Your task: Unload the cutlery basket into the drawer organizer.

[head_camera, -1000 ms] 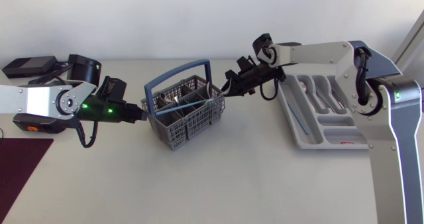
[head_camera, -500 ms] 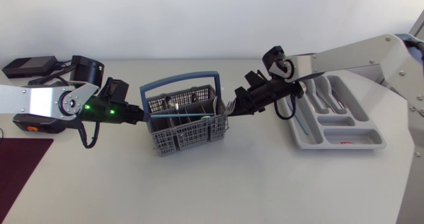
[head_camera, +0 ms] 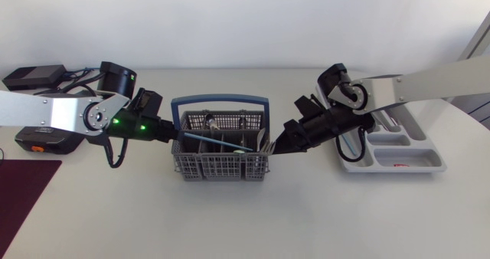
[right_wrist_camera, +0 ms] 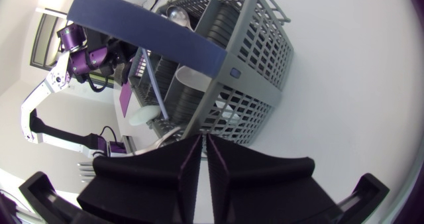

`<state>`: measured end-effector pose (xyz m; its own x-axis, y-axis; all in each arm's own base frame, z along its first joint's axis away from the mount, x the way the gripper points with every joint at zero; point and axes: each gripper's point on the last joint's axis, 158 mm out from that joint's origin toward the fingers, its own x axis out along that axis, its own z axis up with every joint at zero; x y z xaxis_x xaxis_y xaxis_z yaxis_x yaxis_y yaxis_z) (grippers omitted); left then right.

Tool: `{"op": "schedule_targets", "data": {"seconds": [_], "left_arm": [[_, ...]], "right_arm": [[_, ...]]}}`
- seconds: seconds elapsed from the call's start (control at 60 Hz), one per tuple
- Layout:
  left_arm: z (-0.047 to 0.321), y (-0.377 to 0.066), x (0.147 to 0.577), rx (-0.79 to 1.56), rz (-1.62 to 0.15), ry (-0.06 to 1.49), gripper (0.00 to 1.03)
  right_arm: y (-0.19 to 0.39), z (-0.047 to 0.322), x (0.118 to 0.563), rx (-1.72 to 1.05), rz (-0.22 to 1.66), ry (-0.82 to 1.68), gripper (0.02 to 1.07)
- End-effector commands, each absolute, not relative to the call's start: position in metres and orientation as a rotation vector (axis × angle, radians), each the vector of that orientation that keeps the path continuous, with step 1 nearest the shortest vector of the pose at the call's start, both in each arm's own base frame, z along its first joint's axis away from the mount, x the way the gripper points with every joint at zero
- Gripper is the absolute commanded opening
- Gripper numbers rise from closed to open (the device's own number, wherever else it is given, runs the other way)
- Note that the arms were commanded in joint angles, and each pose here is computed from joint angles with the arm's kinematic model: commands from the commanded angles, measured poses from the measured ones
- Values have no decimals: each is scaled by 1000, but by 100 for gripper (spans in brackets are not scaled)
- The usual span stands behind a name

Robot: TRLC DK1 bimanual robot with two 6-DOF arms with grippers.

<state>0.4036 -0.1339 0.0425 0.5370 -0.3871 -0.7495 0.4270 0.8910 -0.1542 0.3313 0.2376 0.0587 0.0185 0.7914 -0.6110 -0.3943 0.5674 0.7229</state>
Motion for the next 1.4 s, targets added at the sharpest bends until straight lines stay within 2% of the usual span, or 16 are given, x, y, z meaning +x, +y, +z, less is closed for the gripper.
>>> {"op": "schedule_targets", "data": {"seconds": [0.0,0.383,0.85,1.033,1.15,1.217,1.317,1.383], "left_arm": [[44,-161,403,43,-554,880,4],[49,-144,396,33,-525,875,4],[55,-137,398,24,-507,861,4],[55,-133,398,23,-500,862,5],[61,-125,399,18,-484,845,6],[68,-120,397,22,-477,830,9],[77,-110,391,24,-460,808,12],[84,-106,386,25,-453,792,14]], "right_arm": [[241,69,329,392,991,1186,15],[209,75,370,167,770,1005,18],[226,55,336,140,824,1086,18],[224,59,332,136,824,1075,18],[202,68,347,70,719,1007,18],[186,90,358,48,679,933,21],[174,124,357,-17,652,859,42],[181,144,347,-81,682,821,49]]}}
